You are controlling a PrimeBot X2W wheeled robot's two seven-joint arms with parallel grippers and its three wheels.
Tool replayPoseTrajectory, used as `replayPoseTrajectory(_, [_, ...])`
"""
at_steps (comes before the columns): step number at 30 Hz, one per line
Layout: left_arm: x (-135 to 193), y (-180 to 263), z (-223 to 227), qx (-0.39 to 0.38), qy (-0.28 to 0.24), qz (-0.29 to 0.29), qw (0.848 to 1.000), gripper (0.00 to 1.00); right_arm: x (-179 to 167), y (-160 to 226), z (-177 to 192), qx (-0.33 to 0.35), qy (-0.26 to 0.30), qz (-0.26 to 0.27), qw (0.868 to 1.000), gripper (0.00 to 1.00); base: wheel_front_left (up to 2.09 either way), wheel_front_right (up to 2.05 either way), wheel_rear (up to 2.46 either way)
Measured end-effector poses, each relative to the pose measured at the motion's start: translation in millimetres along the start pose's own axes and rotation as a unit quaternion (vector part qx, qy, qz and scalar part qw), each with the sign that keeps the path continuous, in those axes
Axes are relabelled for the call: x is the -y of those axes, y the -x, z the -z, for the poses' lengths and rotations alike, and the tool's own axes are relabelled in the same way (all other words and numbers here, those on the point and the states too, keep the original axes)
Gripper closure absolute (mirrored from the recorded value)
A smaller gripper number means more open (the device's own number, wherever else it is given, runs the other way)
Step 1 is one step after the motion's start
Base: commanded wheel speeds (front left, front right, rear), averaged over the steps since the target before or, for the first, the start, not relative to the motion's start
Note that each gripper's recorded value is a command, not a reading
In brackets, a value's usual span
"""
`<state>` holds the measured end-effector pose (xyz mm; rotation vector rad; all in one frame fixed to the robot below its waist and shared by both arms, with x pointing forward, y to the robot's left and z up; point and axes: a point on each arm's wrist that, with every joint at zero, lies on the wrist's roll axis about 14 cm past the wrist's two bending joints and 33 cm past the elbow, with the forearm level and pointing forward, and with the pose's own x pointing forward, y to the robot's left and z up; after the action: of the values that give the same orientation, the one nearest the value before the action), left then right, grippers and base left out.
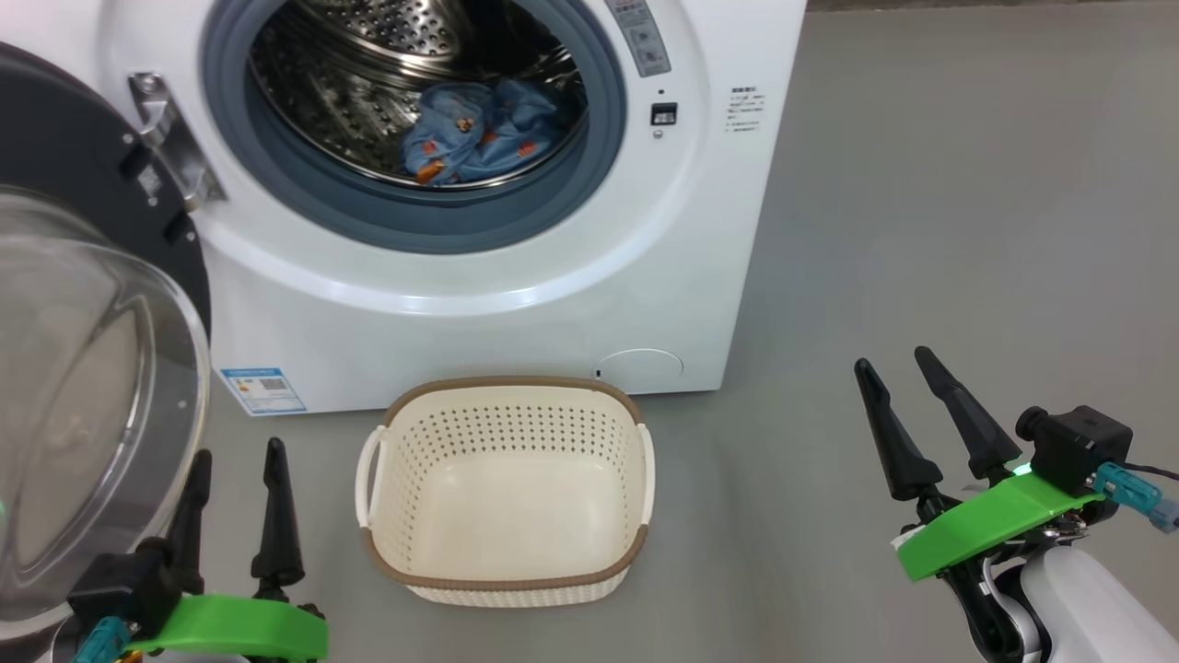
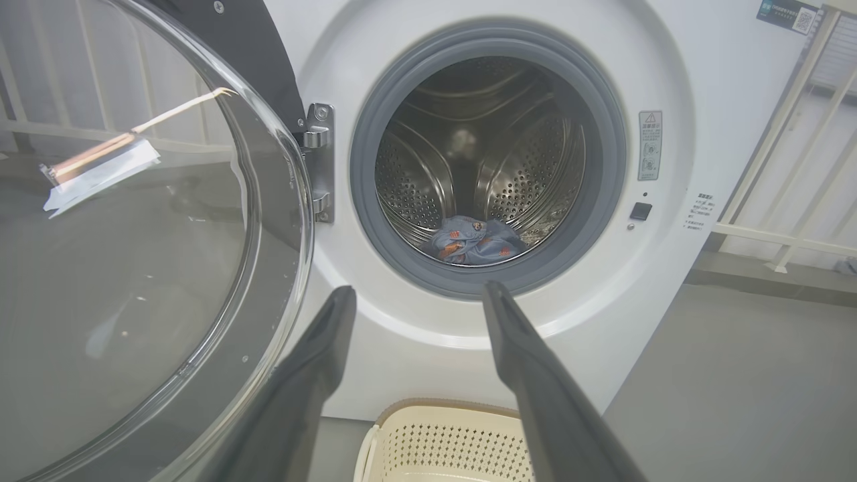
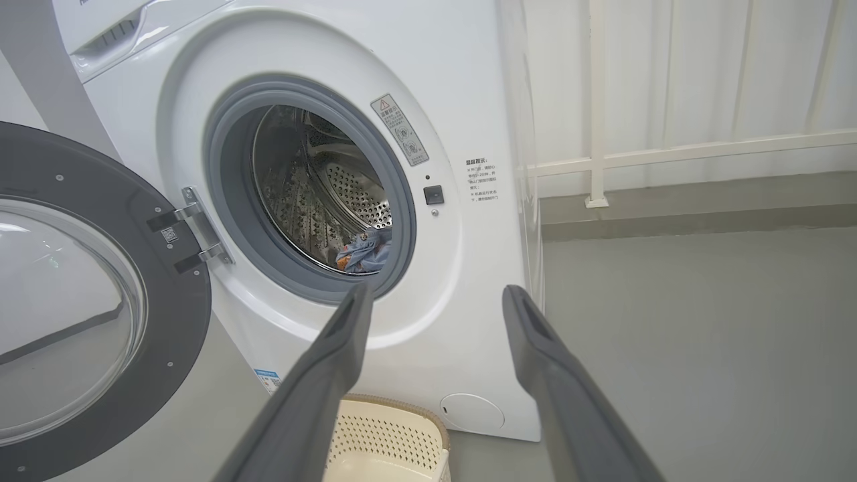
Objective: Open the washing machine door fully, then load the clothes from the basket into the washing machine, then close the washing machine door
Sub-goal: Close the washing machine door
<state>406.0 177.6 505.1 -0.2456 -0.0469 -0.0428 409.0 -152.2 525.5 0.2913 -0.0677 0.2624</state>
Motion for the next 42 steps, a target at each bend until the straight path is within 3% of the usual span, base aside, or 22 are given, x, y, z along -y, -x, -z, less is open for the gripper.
replayPoseTrajectory(19, [-45.5,31.1,-17.6,0.021,-0.011,-0.079,0.997,0.00,-42.2,-19.8,13.7,-0.017,-0.006,-0.064,0.998,0.00,0.00,0.00,0.00])
replayPoseTrajectory(42, [-112.8,102.0,-29.9,0.032,-0.027,-0.208,0.977,0.00,-121.9,-49.8,38.9,-0.049,-0.019,-0.175,0.983,0.00,0.00,0.00,0.00])
